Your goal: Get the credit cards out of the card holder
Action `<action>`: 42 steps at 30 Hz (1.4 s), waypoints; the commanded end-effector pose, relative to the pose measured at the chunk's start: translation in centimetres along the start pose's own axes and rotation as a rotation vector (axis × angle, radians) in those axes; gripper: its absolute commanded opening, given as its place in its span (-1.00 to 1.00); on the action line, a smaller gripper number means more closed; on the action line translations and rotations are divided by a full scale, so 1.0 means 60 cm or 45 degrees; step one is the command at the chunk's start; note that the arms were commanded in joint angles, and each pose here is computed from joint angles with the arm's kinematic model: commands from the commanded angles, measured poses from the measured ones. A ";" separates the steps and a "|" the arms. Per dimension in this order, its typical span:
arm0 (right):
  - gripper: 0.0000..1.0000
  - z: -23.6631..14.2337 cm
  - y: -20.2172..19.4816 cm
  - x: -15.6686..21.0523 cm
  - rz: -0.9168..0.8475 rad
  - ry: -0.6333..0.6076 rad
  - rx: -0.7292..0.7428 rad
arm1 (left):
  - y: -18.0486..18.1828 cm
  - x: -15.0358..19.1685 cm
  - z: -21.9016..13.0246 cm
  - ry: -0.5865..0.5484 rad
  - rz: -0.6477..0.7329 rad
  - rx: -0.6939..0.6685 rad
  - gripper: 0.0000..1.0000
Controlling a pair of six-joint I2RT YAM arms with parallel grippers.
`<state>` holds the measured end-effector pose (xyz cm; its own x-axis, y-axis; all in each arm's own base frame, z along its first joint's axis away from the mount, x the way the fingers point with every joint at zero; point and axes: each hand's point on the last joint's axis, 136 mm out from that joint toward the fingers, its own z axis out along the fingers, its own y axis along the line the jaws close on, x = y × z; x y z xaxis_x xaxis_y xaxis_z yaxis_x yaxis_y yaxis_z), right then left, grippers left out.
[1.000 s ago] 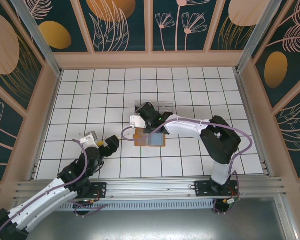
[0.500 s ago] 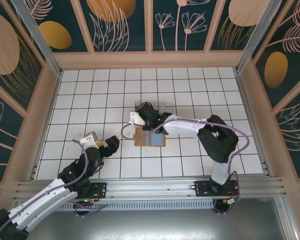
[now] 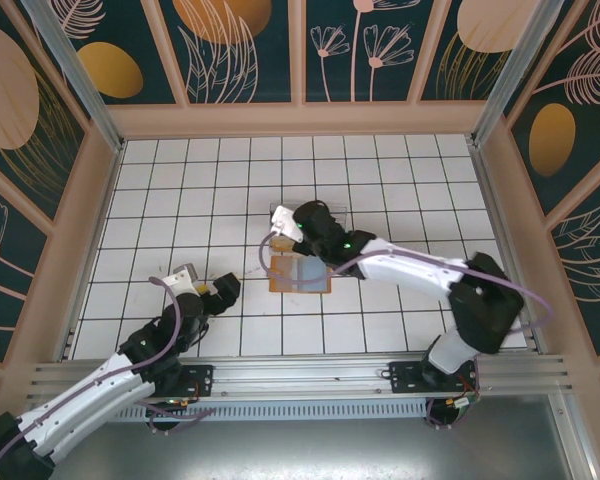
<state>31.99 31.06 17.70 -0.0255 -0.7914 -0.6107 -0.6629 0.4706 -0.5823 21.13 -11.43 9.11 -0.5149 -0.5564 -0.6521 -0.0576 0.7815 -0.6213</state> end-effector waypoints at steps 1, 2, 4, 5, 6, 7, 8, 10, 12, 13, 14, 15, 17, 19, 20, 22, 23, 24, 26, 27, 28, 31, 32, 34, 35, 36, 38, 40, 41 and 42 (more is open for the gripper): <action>-0.28 -0.057 -0.053 -0.013 0.342 -0.172 0.080 | -0.016 -0.012 0.003 -0.006 -0.004 -0.001 0.97; -0.26 -0.074 -0.065 -0.013 0.414 -0.218 0.091 | -0.019 -0.013 0.006 -0.002 0.006 -0.014 0.97; 0.45 -0.105 -0.086 0.005 0.563 -0.298 0.107 | -0.029 -0.018 0.012 0.003 0.029 -0.035 0.97; 0.97 -0.119 -0.097 0.018 0.639 -0.339 0.118 | -0.036 -0.023 0.016 0.000 0.040 -0.041 0.97; 0.97 -0.130 -0.107 0.032 0.697 -0.369 0.135 | -0.040 -0.027 0.020 -0.010 0.056 -0.058 0.97; 0.98 -0.139 -0.116 0.045 0.739 -0.391 0.158 | -0.041 -0.034 0.024 -0.032 0.068 -0.079 0.97; 0.98 -0.145 -0.125 0.063 0.778 -0.403 0.191 | -0.039 -0.042 0.029 -0.058 0.073 -0.119 0.97; 0.98 -0.157 -0.147 0.097 0.855 -0.413 0.282 | -0.038 -0.060 0.036 -0.107 0.110 -0.202 0.97; 0.98 -0.167 -0.173 0.125 0.937 -0.405 0.395 | -0.048 -0.077 0.044 -0.137 0.194 -0.256 0.97; 0.98 -0.170 -0.188 0.140 0.982 -0.397 0.450 | -0.049 -0.092 0.047 -0.175 0.243 -0.313 0.97; 0.98 -0.172 -0.200 0.154 1.020 -0.385 0.494 | -0.044 -0.107 0.049 -0.219 0.278 -0.381 0.97; 0.98 -0.172 -0.210 0.172 1.065 -0.367 0.538 | -0.035 -0.125 0.049 -0.280 0.317 -0.470 0.97; 0.98 -0.175 -0.232 0.207 1.145 -0.333 0.625 | -0.024 -0.161 0.048 -0.396 0.385 -0.612 0.97; 0.98 -0.176 -0.249 0.245 1.185 -0.307 0.696 | -0.018 -0.192 0.052 -0.469 0.431 -0.693 0.97; 0.98 -0.178 -0.257 0.263 1.222 -0.300 0.735 | -0.014 -0.205 0.054 -0.489 0.418 -0.713 0.97; 0.98 -0.182 -0.275 0.304 1.299 -0.297 0.793 | -0.009 -0.236 0.064 -0.510 0.404 -0.729 0.97; 0.97 -0.184 -0.284 0.326 1.334 -0.295 0.825 | -0.005 -0.249 0.068 -0.523 0.399 -0.743 0.97; 0.98 -0.186 -0.293 0.351 1.387 -0.298 0.860 | 0.001 -0.267 0.071 -0.545 0.397 -0.772 0.97; 0.98 -0.185 -0.306 0.398 1.483 -0.283 0.904 | 0.012 -0.297 0.079 -0.565 0.439 -0.837 0.97; 0.98 -0.185 -0.312 0.420 1.517 -0.268 0.930 | 0.022 -0.312 0.088 -0.551 0.462 -0.866 0.97; 0.98 -0.179 -0.313 0.437 1.537 -0.249 0.941 | 0.034 -0.326 0.095 -0.542 0.480 -0.903 0.97; 0.98 -0.157 -0.318 0.470 1.530 -0.163 0.971 | 0.081 -0.356 0.112 -0.531 0.477 -0.983 0.97; 0.98 -0.150 -0.318 0.482 1.525 -0.123 0.988 | 0.095 -0.362 0.117 -0.529 0.475 -0.993 0.97; 0.98 -0.139 -0.318 0.507 1.522 -0.078 1.015 | 0.129 -0.368 0.123 -0.545 0.462 -1.036 0.97; 0.98 -0.135 -0.318 0.515 1.520 -0.074 1.028 | 0.145 -0.367 0.127 -0.549 0.476 -1.056 0.97; 0.98 -0.132 -0.318 0.518 1.515 -0.080 1.032 | 0.158 -0.367 0.129 -0.562 0.484 -1.076 0.97; 0.98 -0.126 -0.317 0.517 1.486 -0.105 1.018 | 0.185 -0.357 0.134 -0.566 0.490 -1.086 0.97; 0.98 -0.120 -0.319 0.511 1.471 -0.153 0.995 | 0.195 -0.361 0.135 -0.583 0.494 -1.072 0.97; 0.98 -0.116 -0.316 0.509 1.458 -0.175 0.978 | 0.194 -0.367 0.128 -0.630 0.489 -1.060 0.97; 0.98 -0.110 -0.312 0.507 1.445 -0.189 0.955 | 0.188 -0.372 0.123 -0.676 0.483 -1.024 0.97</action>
<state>37.89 -5.17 11.61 -0.2676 0.2178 -0.9386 0.3070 0.9426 0.1312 37.18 7.68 10.26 -0.3406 -0.1603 -0.9264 -0.6418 0.7597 0.1046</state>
